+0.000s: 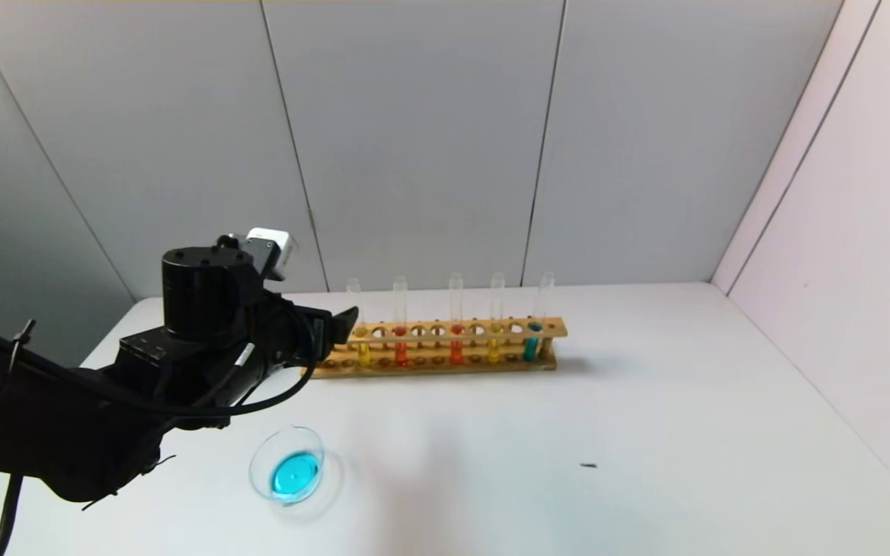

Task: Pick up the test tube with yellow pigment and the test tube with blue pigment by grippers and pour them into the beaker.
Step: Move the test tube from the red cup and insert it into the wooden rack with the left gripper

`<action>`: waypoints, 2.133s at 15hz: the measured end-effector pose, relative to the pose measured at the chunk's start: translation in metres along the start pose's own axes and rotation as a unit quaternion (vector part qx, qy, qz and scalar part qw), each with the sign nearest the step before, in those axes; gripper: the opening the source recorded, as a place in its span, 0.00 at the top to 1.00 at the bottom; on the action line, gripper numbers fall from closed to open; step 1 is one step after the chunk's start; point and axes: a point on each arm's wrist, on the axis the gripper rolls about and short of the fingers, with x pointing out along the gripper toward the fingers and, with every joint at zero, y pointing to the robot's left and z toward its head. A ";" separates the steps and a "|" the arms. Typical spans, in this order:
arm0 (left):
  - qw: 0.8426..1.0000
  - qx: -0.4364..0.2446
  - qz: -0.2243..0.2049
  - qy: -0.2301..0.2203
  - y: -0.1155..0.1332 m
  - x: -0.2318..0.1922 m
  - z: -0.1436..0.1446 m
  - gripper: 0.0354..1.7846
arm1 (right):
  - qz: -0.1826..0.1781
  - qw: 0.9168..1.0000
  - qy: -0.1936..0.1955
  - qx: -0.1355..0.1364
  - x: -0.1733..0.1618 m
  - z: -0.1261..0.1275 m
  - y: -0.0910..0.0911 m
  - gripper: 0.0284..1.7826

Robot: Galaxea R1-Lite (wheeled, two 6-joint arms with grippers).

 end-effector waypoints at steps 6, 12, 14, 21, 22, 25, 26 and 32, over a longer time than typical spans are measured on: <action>1.000 -0.022 0.013 0.006 -0.014 0.026 -0.014 0.03 | 0.000 1.000 0.000 0.000 0.000 0.000 0.000 0.02; 0.999 -0.026 0.019 0.005 -0.019 0.059 -0.024 0.03 | 0.000 1.000 0.000 0.000 0.000 0.000 0.000 0.02; 0.999 -0.026 0.022 0.007 -0.019 0.068 -0.027 0.03 | 0.000 1.000 0.000 0.000 0.000 0.000 0.000 0.02; 0.999 -0.029 0.032 0.005 -0.013 0.087 -0.031 0.03 | 0.000 1.000 0.000 0.000 0.000 0.000 0.000 0.02; 0.999 -0.029 0.032 0.005 -0.013 0.086 -0.031 0.03 | 0.000 1.000 0.000 0.000 0.000 0.000 0.000 0.02; 0.999 -0.024 0.028 0.002 -0.016 0.084 -0.034 0.08 | 0.000 1.000 0.000 0.000 0.000 0.000 0.000 0.02; 0.999 -0.022 0.024 0.005 -0.019 0.081 -0.036 0.14 | 0.000 1.000 0.000 0.000 0.000 0.000 0.000 0.02; 1.000 -0.017 0.011 0.004 -0.028 0.076 -0.038 0.70 | 0.000 1.000 0.000 0.000 0.000 0.000 0.000 0.02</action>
